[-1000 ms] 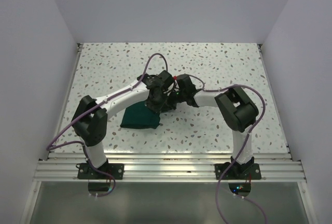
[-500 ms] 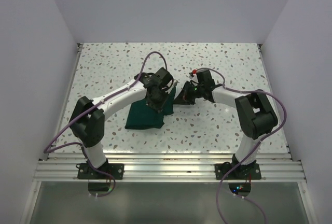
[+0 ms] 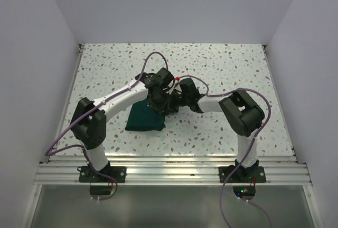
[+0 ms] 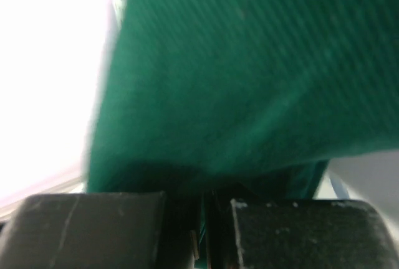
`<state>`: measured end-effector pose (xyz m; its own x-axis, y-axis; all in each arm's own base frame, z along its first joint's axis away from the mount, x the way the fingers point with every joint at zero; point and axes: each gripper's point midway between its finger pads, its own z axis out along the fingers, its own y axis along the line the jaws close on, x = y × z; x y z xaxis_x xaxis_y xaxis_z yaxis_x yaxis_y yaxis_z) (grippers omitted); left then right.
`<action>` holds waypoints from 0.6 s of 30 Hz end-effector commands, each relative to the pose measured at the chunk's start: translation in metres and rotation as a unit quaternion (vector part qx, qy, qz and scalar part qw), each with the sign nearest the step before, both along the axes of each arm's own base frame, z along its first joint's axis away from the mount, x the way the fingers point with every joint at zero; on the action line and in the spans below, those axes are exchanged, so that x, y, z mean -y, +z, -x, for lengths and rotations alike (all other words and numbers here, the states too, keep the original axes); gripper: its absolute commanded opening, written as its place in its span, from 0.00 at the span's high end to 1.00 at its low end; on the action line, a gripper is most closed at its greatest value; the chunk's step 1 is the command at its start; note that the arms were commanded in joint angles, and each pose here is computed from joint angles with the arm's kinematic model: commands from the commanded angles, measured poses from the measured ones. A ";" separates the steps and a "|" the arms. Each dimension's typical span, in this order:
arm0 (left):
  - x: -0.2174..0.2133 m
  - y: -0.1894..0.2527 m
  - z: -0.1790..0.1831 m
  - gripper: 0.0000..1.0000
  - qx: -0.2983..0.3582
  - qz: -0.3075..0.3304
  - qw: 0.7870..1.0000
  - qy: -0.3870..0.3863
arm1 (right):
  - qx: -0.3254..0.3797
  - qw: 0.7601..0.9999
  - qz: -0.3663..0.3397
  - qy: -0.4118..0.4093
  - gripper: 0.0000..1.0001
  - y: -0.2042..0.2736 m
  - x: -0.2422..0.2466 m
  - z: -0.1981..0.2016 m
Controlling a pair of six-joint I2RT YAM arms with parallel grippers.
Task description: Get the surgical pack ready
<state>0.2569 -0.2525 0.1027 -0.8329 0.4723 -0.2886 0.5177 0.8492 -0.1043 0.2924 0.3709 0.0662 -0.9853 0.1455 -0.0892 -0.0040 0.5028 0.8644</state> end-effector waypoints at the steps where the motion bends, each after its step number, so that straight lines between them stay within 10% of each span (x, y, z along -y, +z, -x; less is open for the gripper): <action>1: 0.042 0.037 -0.020 1.00 0.047 0.098 0.994 -0.025 | 0.023 0.997 -0.051 -0.045 0.97 0.000 -0.030 -0.023; 18: 0.029 0.016 -0.013 1.00 0.030 0.082 0.996 -0.005 | 0.024 0.995 0.069 -0.068 0.94 0.010 0.091 -0.032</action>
